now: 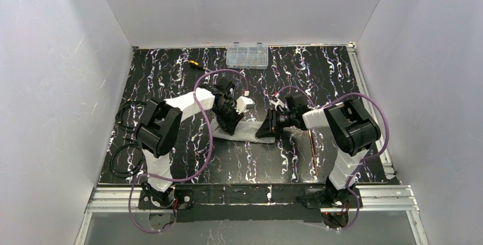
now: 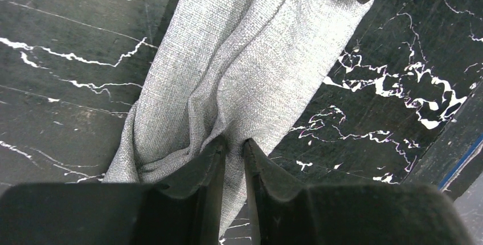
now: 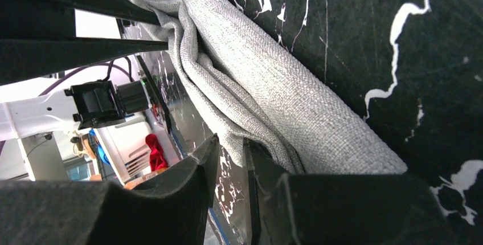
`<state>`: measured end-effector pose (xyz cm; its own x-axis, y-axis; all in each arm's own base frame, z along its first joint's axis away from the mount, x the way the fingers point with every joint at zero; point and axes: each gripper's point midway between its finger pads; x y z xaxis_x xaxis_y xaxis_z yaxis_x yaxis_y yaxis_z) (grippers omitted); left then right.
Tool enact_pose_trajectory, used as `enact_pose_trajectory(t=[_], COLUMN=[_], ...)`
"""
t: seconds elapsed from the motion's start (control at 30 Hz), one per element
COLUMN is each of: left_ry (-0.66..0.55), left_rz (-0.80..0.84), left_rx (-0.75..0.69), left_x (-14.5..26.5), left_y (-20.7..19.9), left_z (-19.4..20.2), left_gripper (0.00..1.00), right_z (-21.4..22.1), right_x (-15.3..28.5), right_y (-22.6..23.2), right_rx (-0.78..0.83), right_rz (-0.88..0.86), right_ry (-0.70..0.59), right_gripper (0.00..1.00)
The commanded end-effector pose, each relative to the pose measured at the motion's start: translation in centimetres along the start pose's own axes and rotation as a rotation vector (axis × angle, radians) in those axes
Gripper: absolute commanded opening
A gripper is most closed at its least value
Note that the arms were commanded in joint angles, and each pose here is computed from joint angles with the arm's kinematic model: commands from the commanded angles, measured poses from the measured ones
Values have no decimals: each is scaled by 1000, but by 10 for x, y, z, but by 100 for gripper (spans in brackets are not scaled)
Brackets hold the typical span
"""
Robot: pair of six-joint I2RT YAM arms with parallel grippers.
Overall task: Fold the napkin into a case and place the utensils inside
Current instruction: Smooth out the smaller rectangle-folded napkin at the center of the board, then pick up the smaller rectangle-folded napkin from the center of the board.
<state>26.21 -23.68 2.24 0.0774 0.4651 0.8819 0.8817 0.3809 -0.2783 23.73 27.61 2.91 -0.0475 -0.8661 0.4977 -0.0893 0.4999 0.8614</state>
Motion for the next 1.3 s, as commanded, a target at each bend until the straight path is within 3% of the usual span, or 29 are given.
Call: enact_pose_trajectory(t=[0.0, 0.2, 0.23, 0.27, 0.3, 0.37, 0.5, 0.7, 0.83, 1.07, 1.27], left_ry=[37, -36, -42, -49, -65, -95, -58, -80, -122, -197, -119], left_rz=[-101, -234, -261, -297, -325, -332, -190, -205, -211, -351, -246], left_rx=[-19, -78, -90, -99, -100, -64, -86, -408, -522, -558, -575], left_x=[21, 77, 89, 99, 109, 122, 118, 90, 79, 78, 51], left_y=[15, 16, 16, 20, 23, 30, 19, 11, 12, 34, 20], left_z=[3, -22, -24, -26, -28, -24, 5, 42, 39, 17, 31], left_gripper=[24, 57, 70, 94, 98, 98, 98, 98, 98, 98, 98], right_z=[-5, 2, 3, 3, 4, 3, 2, 1, 2, 4, 1], right_x=[-6, -2, -2, -2, -1, 0, 0, 0, 0, 0, 0], right_y=[-30, -40, -42, -42, -41, -41, -34, -31, -30, -30, -26], right_rx=[6, -12, -19, -20, -22, -21, -18, -21, -23, -29, -29], right_rz=[129, 178, 184, 185, 186, 192, 177, 164, 160, 157, 149], right_ry=[-30, -21, -16, -16, -14, -5, 5, 11, 15, 28, 29], right_gripper=[32, 32, 32, 32, 32, 33, 34, 35, 36, 36, 36])
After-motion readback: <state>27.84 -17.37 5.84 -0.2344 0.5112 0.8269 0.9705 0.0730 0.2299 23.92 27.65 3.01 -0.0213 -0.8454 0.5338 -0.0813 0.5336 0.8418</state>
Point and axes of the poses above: each gripper's point midway between its finger pads, its own x axis back along the fingers, its own y axis along the line the jaws close on, z = x × y, and after that the axes turned 2 degrees about -x, right-handed
